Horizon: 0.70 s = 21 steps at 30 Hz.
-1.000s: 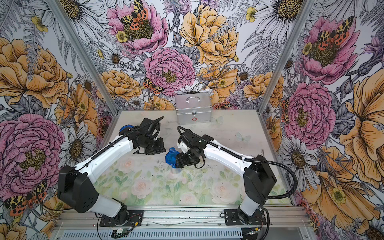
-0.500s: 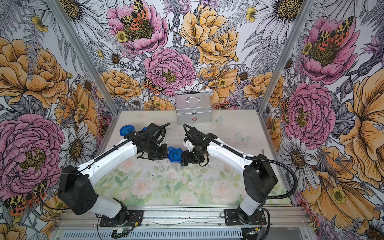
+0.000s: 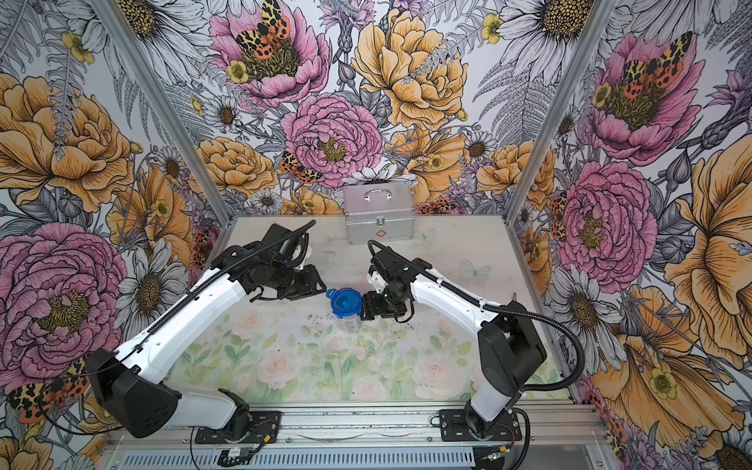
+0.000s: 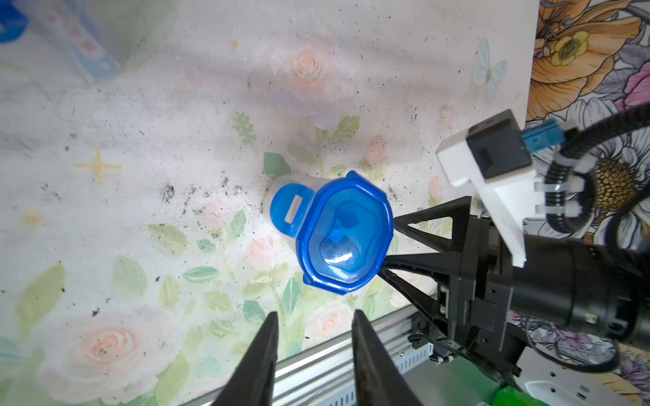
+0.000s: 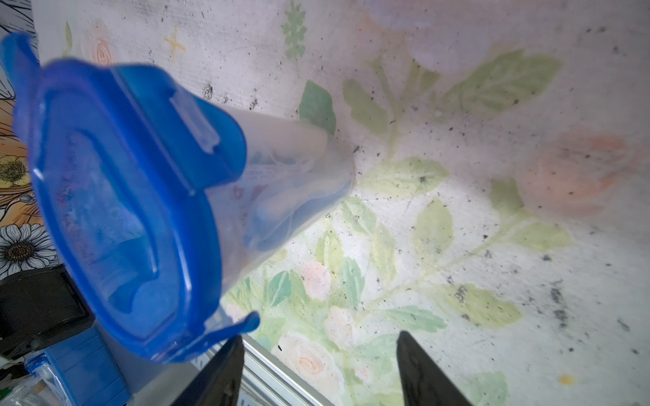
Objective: Pack away toiletry kits
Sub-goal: Close the fastener on the container.
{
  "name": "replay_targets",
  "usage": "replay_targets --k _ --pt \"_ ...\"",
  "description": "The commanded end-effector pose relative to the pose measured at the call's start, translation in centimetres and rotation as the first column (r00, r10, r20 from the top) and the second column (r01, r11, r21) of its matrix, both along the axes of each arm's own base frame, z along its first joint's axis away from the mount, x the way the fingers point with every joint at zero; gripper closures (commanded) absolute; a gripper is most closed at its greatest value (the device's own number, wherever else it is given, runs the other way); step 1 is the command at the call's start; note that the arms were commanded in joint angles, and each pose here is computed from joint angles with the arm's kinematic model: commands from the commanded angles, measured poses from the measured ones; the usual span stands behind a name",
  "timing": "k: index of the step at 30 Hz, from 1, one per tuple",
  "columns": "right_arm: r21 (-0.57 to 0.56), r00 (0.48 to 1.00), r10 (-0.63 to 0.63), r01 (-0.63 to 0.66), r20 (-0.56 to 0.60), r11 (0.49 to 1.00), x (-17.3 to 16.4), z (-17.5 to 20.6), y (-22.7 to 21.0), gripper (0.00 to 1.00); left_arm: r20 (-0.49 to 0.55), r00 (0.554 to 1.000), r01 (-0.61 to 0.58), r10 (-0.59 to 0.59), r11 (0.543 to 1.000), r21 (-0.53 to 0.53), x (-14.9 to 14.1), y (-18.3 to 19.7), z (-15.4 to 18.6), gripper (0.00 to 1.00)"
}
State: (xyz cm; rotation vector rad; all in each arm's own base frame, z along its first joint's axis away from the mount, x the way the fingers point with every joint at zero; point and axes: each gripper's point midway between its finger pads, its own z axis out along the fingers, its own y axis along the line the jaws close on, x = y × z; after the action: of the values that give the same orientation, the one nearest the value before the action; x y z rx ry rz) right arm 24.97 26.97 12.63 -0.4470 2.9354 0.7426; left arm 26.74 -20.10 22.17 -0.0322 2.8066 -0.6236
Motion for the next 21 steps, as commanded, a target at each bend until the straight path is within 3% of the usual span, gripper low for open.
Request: replay_targets --k 1,13,21 --pt "0.017 0.999 -0.012 0.012 0.041 1.000 0.5 1.0 -0.4 0.31 0.019 0.999 0.048 -0.049 0.997 0.055 1.3 -0.6 -0.3 0.56" --pt "0.004 0.999 -0.023 0.023 0.044 1.000 1.3 0.6 -0.6 0.31 -0.040 0.992 0.125 -0.123 0.990 0.057 2.5 -2.7 -2.9 0.43" --pt "0.002 0.999 -0.013 0.013 0.048 1.000 2.0 0.3 -0.3 0.31 -0.086 0.989 0.120 -0.117 0.993 0.024 1.8 -3.1 -5.2 0.41"
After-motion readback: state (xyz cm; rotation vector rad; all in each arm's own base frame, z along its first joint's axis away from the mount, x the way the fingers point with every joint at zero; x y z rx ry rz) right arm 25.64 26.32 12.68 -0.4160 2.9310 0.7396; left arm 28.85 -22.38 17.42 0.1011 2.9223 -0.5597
